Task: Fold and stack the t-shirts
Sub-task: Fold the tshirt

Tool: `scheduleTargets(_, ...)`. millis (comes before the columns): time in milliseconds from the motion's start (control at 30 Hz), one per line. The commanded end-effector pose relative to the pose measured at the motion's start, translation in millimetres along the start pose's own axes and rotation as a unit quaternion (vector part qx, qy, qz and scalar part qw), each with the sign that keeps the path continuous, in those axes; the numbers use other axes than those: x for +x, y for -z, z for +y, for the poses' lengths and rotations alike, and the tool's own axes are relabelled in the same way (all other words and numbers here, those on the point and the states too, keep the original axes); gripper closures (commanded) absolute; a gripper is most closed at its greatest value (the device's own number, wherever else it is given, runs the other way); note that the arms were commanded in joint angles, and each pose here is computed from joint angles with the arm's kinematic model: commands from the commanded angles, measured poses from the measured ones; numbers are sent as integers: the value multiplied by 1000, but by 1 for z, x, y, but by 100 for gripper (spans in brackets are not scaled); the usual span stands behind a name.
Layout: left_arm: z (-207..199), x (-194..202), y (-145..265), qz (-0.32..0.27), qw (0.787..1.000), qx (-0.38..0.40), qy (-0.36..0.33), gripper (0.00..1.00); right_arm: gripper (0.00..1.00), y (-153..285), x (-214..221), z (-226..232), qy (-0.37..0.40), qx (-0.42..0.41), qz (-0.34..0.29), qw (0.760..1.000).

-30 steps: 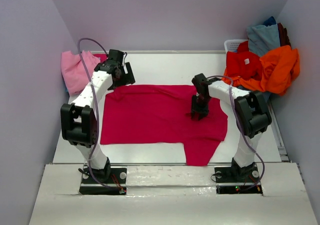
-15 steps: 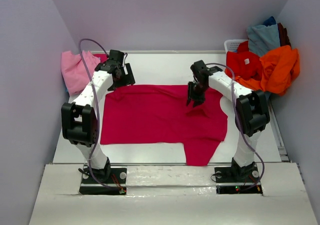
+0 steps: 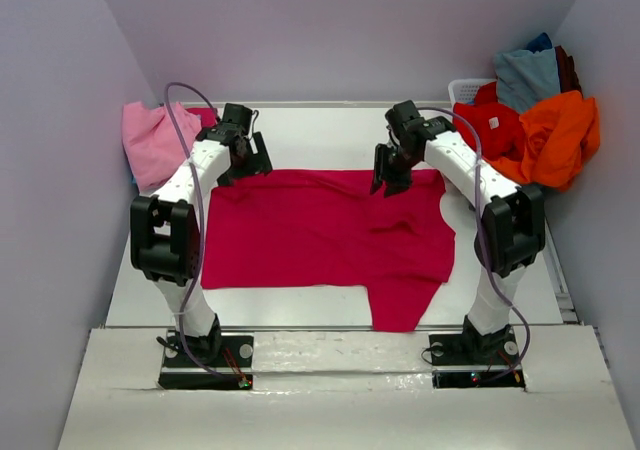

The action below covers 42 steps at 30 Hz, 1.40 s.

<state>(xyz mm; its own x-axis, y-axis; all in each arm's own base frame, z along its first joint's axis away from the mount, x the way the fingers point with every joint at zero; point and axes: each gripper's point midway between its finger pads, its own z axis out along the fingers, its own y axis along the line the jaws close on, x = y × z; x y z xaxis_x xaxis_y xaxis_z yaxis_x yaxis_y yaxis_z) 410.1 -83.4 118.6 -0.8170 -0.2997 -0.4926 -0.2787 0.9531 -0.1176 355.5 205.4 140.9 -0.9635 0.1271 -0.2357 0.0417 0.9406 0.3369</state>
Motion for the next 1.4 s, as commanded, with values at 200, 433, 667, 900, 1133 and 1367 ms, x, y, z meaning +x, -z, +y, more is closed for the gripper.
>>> scheduleTargets(200,28,-10,-21,14,999,-7,51,1,54,-36,-22,-32,-29,27,2,999)
scheduleTargets(433,64,-35,-34,10,995,-9,103,1,54,-52,-8,-56,-45,39,19,998)
scheduleTargets(667,39,-50,-53,29,991,66,108,1,55,-52,-6,-67,-52,43,21,998)
scheduleTargets(900,22,-55,-72,45,986,115,115,6,55,-53,-8,-67,-49,47,23,997)
scheduleTargets(1133,37,-64,-79,33,987,94,129,6,56,-57,-5,-73,-52,50,29,997)
scheduleTargets(1367,62,-76,-81,20,987,69,145,6,57,-61,-1,-75,-52,51,36,997)
